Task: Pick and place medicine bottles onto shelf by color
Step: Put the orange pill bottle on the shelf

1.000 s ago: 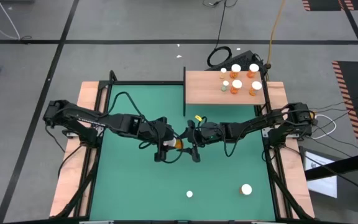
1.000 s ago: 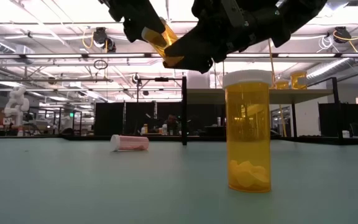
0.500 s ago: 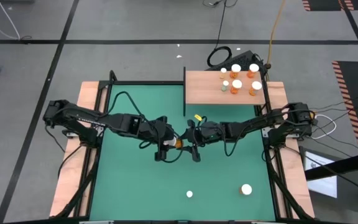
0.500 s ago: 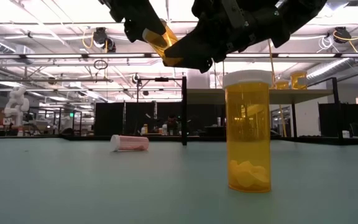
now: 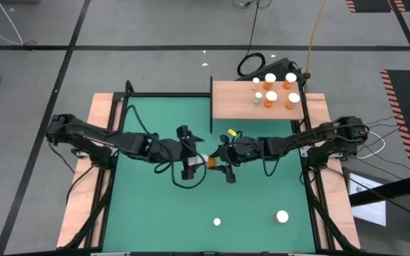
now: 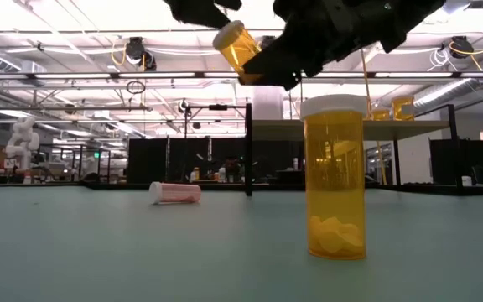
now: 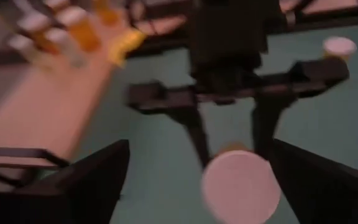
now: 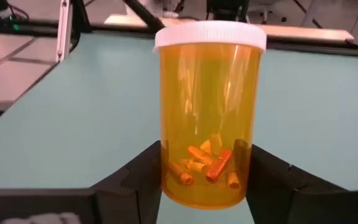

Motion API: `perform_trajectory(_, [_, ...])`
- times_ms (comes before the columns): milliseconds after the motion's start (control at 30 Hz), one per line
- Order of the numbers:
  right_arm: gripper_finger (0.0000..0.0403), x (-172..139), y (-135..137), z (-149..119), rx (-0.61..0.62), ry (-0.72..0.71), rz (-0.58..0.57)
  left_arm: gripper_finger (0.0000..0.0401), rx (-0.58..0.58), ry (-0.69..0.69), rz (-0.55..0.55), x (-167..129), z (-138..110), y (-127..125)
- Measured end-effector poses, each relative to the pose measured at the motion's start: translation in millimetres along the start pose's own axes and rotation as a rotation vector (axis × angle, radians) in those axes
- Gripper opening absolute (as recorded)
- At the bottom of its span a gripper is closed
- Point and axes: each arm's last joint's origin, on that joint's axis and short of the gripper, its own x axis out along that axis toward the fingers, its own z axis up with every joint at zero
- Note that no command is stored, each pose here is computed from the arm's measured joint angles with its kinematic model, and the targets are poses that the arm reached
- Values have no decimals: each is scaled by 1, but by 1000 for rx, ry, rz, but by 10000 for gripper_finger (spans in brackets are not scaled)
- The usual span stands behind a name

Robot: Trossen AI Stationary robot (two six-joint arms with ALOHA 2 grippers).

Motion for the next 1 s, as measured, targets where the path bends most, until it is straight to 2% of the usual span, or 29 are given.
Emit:
perform_trajectory(100, [180,-10,-1,-2,-9,5,-6,396,-2,-47,72,-19,7,1])
perform_trajectory(267, [178,-38,-9,-7,-5,-33,-37,378,7,-126,137,-54,13,-4])
perform_trajectory(333, [177,-51,-11,-8,-4,-84,-51,369,20,-126,146,-59,6,-7])
perform_trajectory(500, [180,-81,-13,-19,-6,-262,-79,354,-3,-211,157,-42,-17,-13])
perform_trajectory(633, [179,-97,-12,-24,1,-401,-87,351,-60,-357,137,-21,-35,-8])
perform_trajectory(733, [179,-101,-12,-23,-8,-437,-89,351,-85,-456,53,-9,-46,-3])
perform_trajectory(800, [180,-102,-12,-23,-20,-440,-92,351,-108,-550,-5,-4,-44,-1])
perform_trajectory(1000, [180,-103,-12,-23,-23,-450,-93,351,-104,-558,-81,21,-44,2])
